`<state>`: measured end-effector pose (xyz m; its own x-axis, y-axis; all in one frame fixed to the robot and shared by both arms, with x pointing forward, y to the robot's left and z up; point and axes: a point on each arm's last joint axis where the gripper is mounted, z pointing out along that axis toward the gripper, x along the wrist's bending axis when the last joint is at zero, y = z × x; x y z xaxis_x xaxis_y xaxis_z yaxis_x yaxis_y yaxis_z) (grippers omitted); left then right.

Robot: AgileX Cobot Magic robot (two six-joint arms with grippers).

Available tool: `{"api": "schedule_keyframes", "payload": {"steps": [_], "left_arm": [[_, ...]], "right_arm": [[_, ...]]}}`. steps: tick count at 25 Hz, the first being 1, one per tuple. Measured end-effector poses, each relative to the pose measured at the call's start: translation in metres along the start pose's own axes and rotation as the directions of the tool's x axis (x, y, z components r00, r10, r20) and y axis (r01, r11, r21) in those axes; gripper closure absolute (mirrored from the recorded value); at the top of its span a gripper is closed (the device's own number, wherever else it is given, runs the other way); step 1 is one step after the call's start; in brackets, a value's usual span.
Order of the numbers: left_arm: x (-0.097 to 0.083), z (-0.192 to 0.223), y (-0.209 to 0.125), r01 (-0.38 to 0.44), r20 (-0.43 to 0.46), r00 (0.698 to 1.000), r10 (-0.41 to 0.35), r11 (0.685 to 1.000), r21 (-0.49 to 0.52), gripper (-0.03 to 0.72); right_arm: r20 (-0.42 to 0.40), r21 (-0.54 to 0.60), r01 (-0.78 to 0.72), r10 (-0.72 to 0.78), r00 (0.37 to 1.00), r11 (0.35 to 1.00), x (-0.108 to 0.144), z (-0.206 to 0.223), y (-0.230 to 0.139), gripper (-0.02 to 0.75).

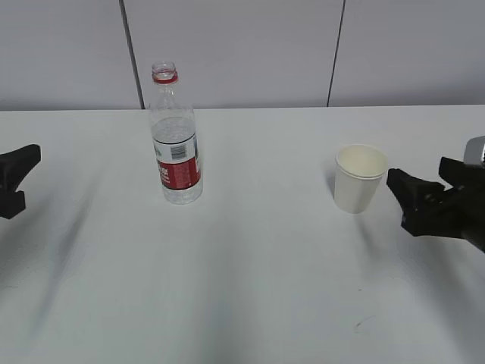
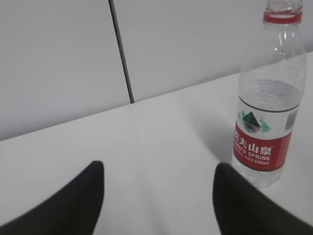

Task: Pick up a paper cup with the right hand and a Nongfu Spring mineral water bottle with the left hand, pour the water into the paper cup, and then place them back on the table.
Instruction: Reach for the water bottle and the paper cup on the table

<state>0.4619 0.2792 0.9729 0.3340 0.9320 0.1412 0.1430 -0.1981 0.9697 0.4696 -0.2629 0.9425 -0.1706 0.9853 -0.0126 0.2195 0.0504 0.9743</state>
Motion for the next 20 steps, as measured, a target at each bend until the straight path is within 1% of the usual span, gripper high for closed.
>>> {"api": "schedule_keyframes", "payload": {"steps": [5,9,15,20], "left_arm": [[-0.001,0.001,0.001,0.001,0.007,1.0,-0.001,1.0,-0.021,0.249],[-0.001,0.001,0.002,0.001,0.008,1.0,-0.001,1.0,-0.027,0.249],[0.002,0.001,0.003,0.033,-0.025,0.999,-0.034,0.999,-0.043,0.249],[0.003,0.001,0.003,0.035,-0.027,0.999,-0.037,0.998,-0.045,0.249]], "right_arm": [[-0.007,-0.007,-0.008,0.008,1.0,1.0,0.001,0.015,-0.023,0.148],[-0.017,0.036,-0.008,0.009,1.0,0.999,0.002,0.022,-0.038,0.148],[-0.077,0.052,0.017,-0.013,0.997,0.998,0.007,0.022,-0.042,0.148],[-0.106,0.051,0.03,-0.025,0.994,0.998,0.01,0.023,-0.043,0.148]]}}
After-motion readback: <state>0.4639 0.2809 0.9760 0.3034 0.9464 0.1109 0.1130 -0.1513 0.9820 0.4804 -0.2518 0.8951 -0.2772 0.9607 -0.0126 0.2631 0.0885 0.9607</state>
